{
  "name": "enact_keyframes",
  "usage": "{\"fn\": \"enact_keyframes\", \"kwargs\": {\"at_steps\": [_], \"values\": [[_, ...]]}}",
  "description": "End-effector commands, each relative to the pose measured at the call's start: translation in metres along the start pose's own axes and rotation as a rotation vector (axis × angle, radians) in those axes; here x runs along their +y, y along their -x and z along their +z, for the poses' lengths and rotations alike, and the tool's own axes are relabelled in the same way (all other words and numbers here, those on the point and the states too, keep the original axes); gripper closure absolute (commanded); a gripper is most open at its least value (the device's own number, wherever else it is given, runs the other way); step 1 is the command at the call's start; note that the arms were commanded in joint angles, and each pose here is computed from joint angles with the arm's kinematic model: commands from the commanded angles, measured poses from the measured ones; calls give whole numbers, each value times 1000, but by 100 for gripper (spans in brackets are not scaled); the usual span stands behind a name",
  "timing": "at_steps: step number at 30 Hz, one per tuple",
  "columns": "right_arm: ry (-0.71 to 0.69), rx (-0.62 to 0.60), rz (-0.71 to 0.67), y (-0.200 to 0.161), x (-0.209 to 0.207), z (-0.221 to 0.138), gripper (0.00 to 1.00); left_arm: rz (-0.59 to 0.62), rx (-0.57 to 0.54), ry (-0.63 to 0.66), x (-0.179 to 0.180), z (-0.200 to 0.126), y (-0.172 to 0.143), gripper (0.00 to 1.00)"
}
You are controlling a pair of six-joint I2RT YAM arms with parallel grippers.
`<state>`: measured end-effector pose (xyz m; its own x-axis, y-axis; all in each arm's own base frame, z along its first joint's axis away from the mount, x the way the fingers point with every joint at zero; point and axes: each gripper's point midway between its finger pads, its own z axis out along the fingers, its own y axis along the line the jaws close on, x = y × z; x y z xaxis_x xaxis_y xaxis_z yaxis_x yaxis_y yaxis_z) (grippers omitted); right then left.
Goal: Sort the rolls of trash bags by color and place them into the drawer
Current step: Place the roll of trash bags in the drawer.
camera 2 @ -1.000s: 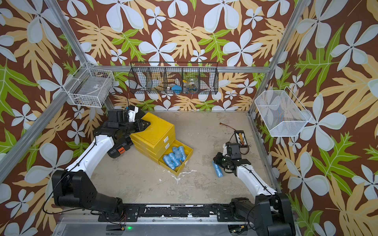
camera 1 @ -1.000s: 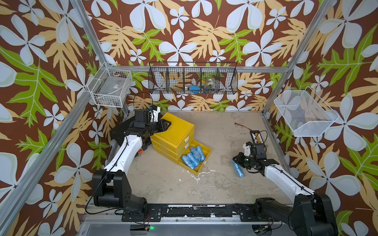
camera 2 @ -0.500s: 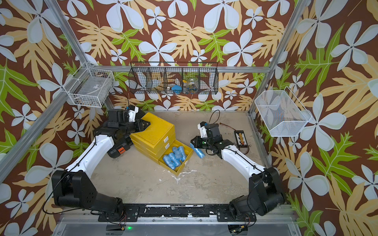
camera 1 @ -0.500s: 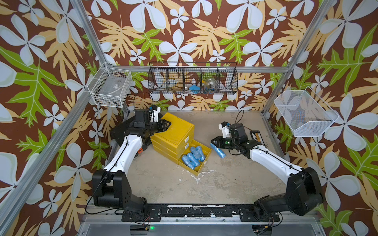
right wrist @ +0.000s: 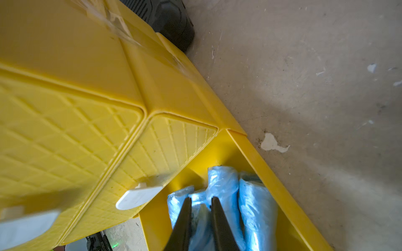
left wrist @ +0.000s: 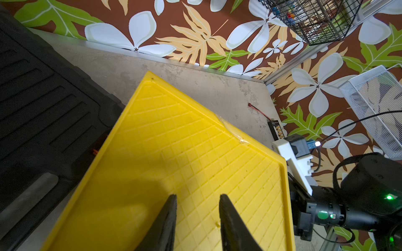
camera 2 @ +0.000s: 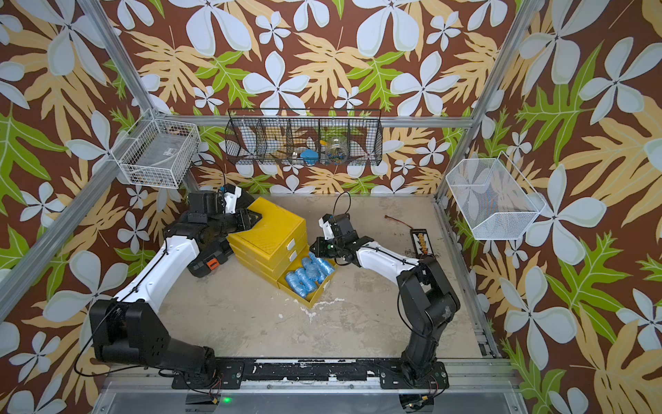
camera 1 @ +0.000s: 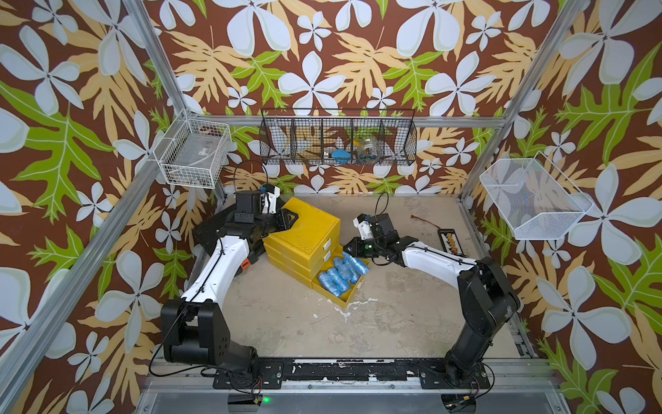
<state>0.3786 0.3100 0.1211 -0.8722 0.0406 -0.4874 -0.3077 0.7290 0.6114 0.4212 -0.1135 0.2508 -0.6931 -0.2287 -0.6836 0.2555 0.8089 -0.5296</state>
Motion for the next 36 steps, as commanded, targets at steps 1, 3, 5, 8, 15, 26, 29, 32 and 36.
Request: {"fn": "enact_keyframes", "kwargs": {"at_steps": [1, 3, 5, 8, 15, 26, 29, 32, 36], "values": [[14, -29, 63, 0, 0, 12, 100, -12, 30, 34, 8, 1, -7, 64], [14, -21, 78, -5, 0, 20, 100, -14, 32, 36, 9, 2, -8, 63], [-5, -15, 92, -10, -2, 28, 100, -16, 35, 36, 10, 3, -9, 63], [-35, -18, 144, -16, -11, 37, 100, -18, 35, 36, 10, 3, -9, 63], [-62, -45, 182, -17, -17, 44, 94, -19, 39, 38, 11, 4, -11, 63], [-28, -130, 97, 8, 16, -5, 63, -16, 35, 39, 10, 2, -10, 63], [-20, -132, 75, 9, 23, -16, 63, -15, 32, 38, 9, 2, -8, 63], [-27, -114, 71, 4, 22, -19, 62, -13, 30, 37, 8, 1, -8, 63], [-55, -78, 74, -5, 13, -12, 61, -17, 31, 38, 9, 1, -8, 63]]}}
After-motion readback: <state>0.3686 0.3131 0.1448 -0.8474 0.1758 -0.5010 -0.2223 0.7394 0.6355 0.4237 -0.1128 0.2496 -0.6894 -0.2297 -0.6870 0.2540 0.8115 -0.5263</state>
